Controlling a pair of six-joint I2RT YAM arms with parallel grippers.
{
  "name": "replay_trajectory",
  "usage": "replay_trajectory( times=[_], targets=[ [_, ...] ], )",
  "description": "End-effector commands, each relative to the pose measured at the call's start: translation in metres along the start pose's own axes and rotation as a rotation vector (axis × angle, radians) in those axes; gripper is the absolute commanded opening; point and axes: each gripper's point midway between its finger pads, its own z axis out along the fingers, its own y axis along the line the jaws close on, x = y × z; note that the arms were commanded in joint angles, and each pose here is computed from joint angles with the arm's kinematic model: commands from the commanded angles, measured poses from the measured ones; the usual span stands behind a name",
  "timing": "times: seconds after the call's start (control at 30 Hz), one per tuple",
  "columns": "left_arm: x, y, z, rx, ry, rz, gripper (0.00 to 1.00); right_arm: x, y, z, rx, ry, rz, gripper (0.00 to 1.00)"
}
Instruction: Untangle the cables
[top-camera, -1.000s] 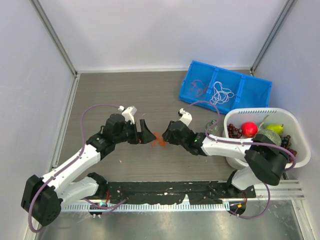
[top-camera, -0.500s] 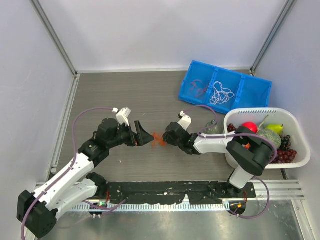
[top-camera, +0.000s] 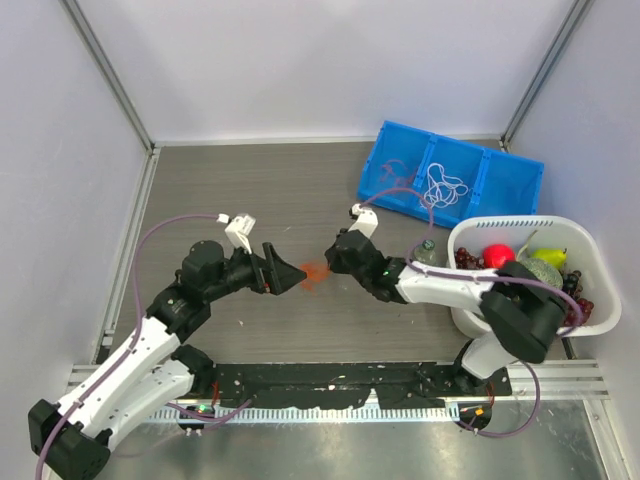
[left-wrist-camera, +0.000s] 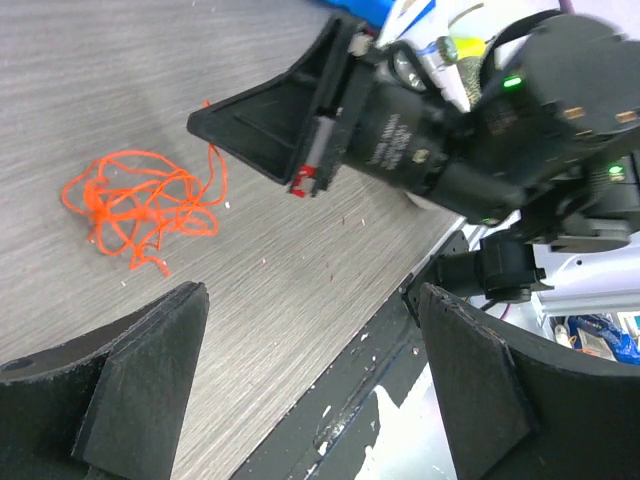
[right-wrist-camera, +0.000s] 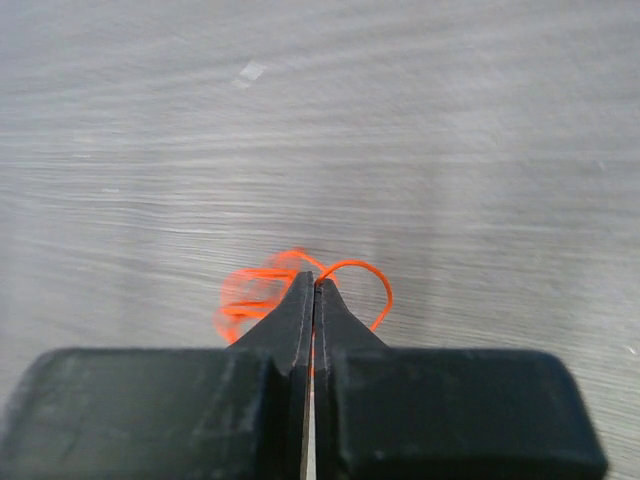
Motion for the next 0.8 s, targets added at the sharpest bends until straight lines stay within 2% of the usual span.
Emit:
replay_trajectory(
  times=[0.0,0.13,0.37,0.5,0.67,0.77],
  targets=[
    [-0.035,-0.029,-0.014,0.088,-0.131,0.134,0.90,-0.079,0.073,-0.057,-0.292,-0.173,-0.002,0.01],
    [-0.054,-0.045,-0.029,0.123,-0.223,0.214,0.90,-0.109,0.120,-0.100,-0.506,-0.187,-0.008,0.01],
    [-0.091,-0.064,-0.065,0.137,-0.461,0.311,0.93,-0.145,0.191,-0.171,-0.801,-0.154,0.009,0.01],
    [-0.104,-0.081,-0.072,0.199,-0.524,0.358,1.00,-0.159,0.207,-0.190,-0.848,-0.153,0.024,0.01],
    [-0.110,-0.093,-0.067,0.268,-0.552,0.423,1.00,-0.166,0.218,-0.197,-0.869,-0.130,0.068,0.01],
    [-0.115,-0.085,-0.060,0.232,-0.581,0.444,1.00,-0.168,0.229,-0.205,-0.908,-0.112,0.084,0.01]
  ],
)
